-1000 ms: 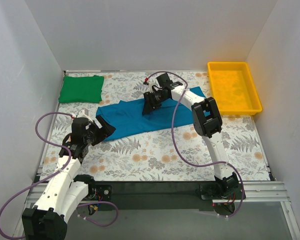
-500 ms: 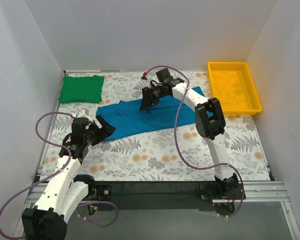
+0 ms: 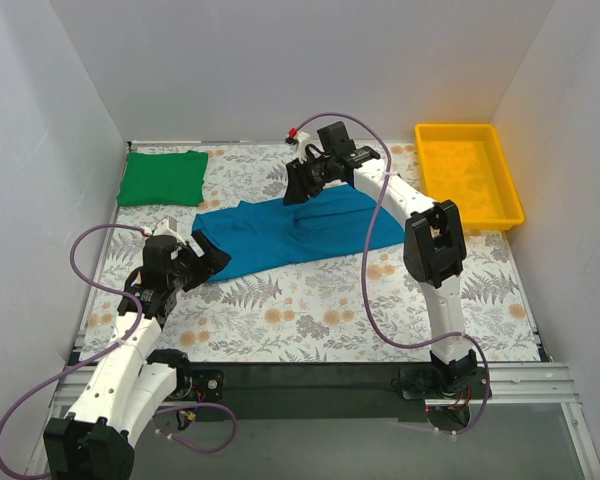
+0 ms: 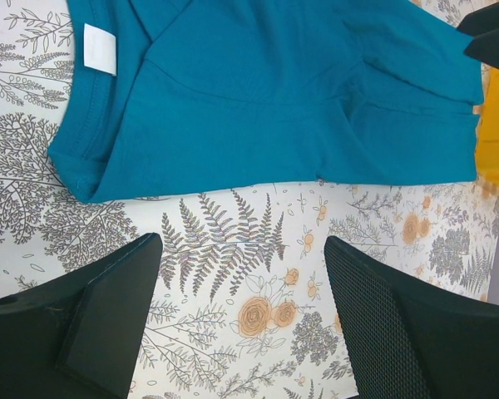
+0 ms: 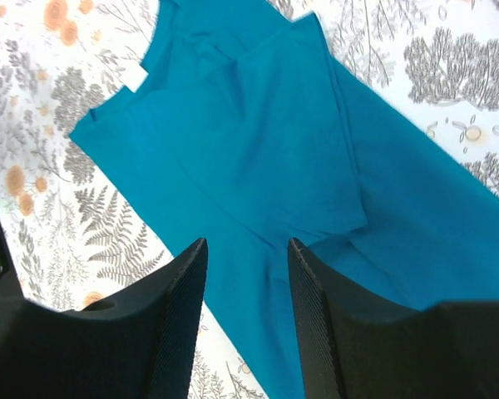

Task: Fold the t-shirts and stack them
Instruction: Fold the tshirt

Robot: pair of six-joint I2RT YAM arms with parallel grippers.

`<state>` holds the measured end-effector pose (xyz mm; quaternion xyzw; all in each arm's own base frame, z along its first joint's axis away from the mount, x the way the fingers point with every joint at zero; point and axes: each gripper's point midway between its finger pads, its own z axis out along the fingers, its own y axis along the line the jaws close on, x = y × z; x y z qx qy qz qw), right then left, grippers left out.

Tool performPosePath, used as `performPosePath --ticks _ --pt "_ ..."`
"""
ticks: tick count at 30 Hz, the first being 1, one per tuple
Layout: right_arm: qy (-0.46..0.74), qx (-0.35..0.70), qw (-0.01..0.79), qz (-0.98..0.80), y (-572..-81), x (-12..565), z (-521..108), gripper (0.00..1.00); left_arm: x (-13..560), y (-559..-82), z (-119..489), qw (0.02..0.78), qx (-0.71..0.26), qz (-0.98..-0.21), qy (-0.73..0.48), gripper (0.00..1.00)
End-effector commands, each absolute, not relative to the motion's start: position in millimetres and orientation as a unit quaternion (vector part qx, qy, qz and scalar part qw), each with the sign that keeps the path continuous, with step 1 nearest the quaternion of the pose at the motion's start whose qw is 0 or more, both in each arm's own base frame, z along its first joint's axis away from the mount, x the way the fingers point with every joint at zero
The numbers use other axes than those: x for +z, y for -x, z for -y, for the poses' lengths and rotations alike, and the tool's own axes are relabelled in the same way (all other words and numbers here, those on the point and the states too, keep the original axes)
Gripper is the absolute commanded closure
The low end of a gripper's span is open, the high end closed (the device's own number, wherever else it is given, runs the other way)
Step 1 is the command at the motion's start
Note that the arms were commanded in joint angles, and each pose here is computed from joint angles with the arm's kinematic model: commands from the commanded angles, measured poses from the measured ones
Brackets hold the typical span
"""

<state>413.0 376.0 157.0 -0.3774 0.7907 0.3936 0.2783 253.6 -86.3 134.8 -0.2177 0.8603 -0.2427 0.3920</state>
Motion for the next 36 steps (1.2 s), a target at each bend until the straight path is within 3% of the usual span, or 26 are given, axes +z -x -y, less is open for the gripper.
performPosePath --ticks 1,8,15,18,23,26,27,30,36 --pt "0.370 0.377 0.258 -0.809 -414.8 125.0 -373.6 0.50 143.8 -255.1 83.5 0.404 -0.241 -0.855 0.219 0.22" --pt "0.422 0.486 0.170 -0.746 -361.7 105.0 -392.4 0.68 131.5 -256.4 84.9 0.385 -0.243 -0.858 0.239 0.23" --pt "0.368 0.339 0.186 -0.846 -402.3 38.5 -368.0 0.69 104.9 -254.7 80.5 0.354 -0.240 -0.846 0.319 0.23" --pt "0.353 0.279 0.216 -0.866 -422.8 37.5 -351.4 0.71 98.2 -254.1 75.6 0.353 -0.230 -0.841 0.340 0.24" --pt "0.375 0.271 0.238 -0.854 -428.3 54.0 -341.8 0.73 92.4 -254.1 70.9 0.347 -0.219 -0.837 0.363 0.24" --pt "0.456 0.340 0.238 -0.787 -398.3 84.8 -350.3 0.66 86.7 -253.9 70.6 0.336 -0.218 -0.834 0.381 0.24" --pt "0.478 0.404 0.214 -0.750 -371.9 99.8 -356.4 0.60 81.4 -253.1 70.7 0.329 -0.215 -0.835 0.385 0.24" --pt "0.518 0.445 0.224 -0.696 -344.0 131.3 -354.6 0.46 74.1 -255.1 77.2 0.311 -0.229 -0.833 0.397 0.24" --pt "0.561 0.370 0.271 -0.690 -332.3 151.6 -322.9 0.43 45.7 -261.9 86.5 0.261 -0.237 -0.829 0.435 0.26"
